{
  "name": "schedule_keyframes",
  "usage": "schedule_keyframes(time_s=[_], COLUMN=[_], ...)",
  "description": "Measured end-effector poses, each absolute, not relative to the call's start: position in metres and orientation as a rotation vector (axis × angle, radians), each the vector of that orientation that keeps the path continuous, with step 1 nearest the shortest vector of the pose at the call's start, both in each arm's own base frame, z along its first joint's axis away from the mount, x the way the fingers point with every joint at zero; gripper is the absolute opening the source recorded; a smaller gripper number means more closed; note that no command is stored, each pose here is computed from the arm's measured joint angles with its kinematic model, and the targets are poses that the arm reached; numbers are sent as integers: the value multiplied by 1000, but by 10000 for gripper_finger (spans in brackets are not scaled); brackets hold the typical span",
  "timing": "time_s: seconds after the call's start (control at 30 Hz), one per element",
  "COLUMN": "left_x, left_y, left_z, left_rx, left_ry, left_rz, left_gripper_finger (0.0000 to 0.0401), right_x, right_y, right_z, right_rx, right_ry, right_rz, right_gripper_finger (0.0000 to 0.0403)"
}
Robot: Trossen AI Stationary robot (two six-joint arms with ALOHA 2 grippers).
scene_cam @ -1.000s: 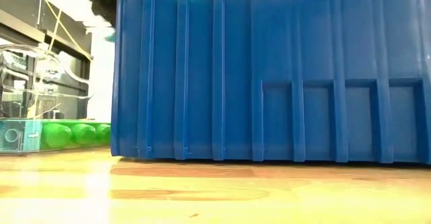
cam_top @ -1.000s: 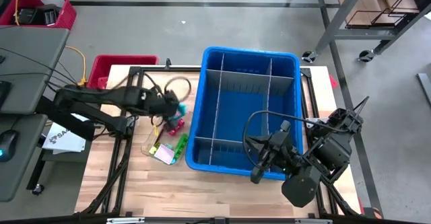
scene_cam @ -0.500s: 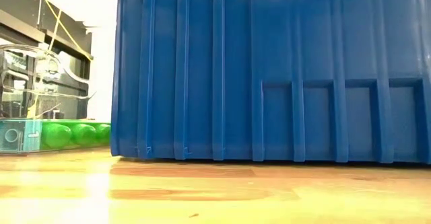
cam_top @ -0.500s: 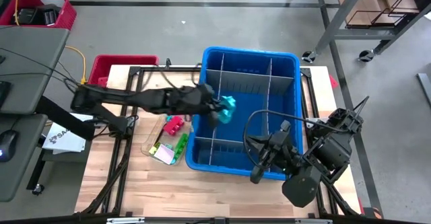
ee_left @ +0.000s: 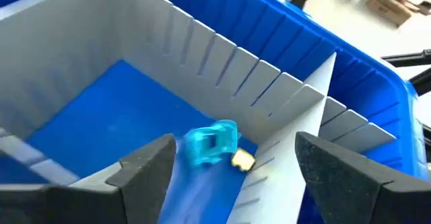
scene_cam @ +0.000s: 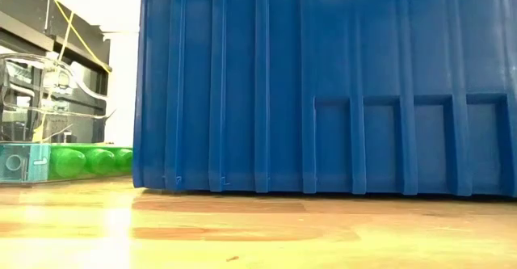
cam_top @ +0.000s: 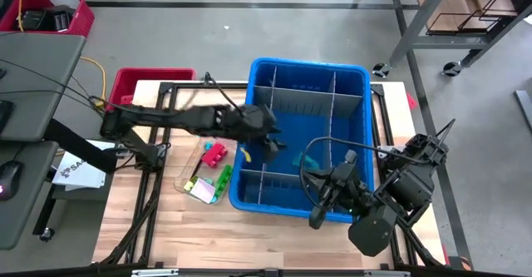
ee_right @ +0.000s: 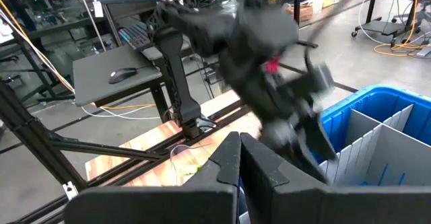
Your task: Sort blocks
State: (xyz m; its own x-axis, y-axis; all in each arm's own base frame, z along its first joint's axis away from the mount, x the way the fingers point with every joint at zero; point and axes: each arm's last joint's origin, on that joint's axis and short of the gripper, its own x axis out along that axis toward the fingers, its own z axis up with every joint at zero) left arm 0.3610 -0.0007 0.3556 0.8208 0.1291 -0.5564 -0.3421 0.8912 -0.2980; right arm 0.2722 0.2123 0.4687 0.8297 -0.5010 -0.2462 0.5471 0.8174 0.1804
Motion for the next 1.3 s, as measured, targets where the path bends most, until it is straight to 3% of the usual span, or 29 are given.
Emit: schedule_keyframes(time_s=[0.2,0.37,0.6,0.9,1.07,1.3], left_x=[299,255,220,212,217,228], left_y=[-2,-20,-40,-52,-54,-55], left_z=[392,381,319,222,195,167], left_rx=[-382,-303,-439,-757,-863,-821], left_ry=[650,928,1087,1132,1115,1208], left_rz=[276,286,352,473,505,590], left_gripper_finger=[301,300,300,300,300,300], right_x=[272,272,272,272,272,272], right_y=[212,212,212,212,211,211], right_z=[469,468,468,468,468,468], right_rx=[246,239,235,235,235,234], right_ry=[193,197,200,198,196,194], right_rz=[-563,-564,-564,-566,-569,-571], right_gripper_finger=[0,0,0,0,0,0])
